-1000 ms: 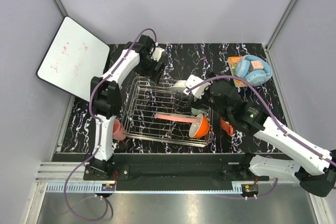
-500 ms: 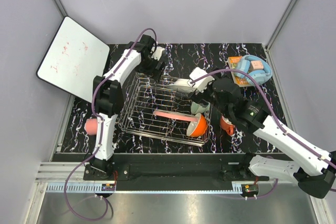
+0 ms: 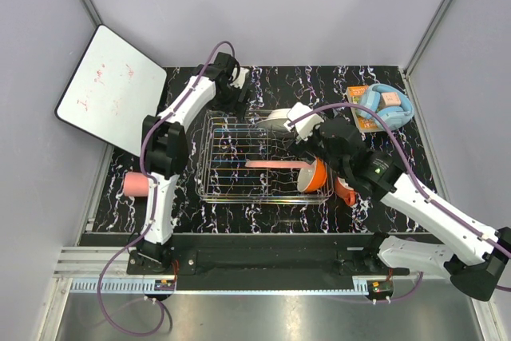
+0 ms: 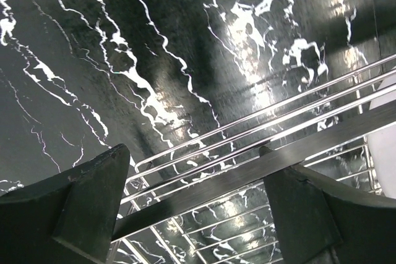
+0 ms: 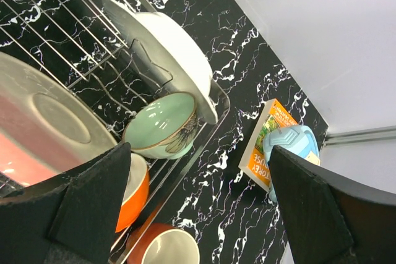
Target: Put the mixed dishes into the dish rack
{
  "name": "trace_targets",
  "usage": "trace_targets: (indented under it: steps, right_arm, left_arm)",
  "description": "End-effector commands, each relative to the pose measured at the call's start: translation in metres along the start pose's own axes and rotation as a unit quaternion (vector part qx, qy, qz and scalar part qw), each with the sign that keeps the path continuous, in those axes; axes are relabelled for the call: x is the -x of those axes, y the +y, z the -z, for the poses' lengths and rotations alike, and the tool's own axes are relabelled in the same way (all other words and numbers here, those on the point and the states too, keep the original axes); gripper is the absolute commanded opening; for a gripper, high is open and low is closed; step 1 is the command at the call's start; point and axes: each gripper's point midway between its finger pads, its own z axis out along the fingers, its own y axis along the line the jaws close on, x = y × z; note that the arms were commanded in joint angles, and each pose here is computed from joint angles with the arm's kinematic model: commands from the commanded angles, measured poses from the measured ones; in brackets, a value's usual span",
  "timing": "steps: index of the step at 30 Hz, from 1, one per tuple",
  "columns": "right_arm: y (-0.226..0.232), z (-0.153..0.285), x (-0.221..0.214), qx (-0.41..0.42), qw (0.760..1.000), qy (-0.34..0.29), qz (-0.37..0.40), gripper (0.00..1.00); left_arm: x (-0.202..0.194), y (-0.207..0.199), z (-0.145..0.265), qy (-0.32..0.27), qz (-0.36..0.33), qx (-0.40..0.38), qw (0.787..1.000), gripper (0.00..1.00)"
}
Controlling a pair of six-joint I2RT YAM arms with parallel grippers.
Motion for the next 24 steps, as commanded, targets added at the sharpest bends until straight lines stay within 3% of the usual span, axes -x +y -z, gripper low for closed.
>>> trace_targets:
  steps: [1,6,10,15,18,22,24]
  right_arm:
    - [-0.003,-0.004,0.009,-0.005,1.0,-0.02,-0.02,1.0]
    - [-0.001,-0.006,0.009,-0.001,0.999,-0.02,-0.025,1.0]
    - [0.0,-0.007,0.006,-0.003,0.999,-0.018,-0.028,1.0]
    - [-0.003,-0.009,0.005,-0.012,0.999,-0.022,-0.037,1.0]
    - [-0.003,-0.011,0.002,-0.018,0.999,-0.016,-0.039,1.0]
    - [-0.011,-0.011,-0.003,-0.04,0.998,-0.005,-0.043,1.0]
    - [-0.01,-0.01,-0.005,-0.04,0.998,-0.003,-0.041,1.0]
  left_arm:
    - [0.002,0.014,-0.025,-0.003,0.05,0.042,0.998,0.99]
    - [0.019,0.03,0.01,-0.037,0.01,0.088,0.995,0.99]
    - [0.028,0.04,0.071,-0.072,-0.027,0.121,0.99,0.99]
    - [0.019,0.05,0.135,-0.111,-0.021,0.121,0.986,0.99]
    - [0.006,0.057,0.179,-0.131,-0.003,0.103,0.986,0.99]
    - [-0.052,0.072,0.215,-0.117,0.023,0.07,0.99,0.99]
    - [-0.077,0.074,0.238,-0.13,0.003,0.075,0.989,0.99]
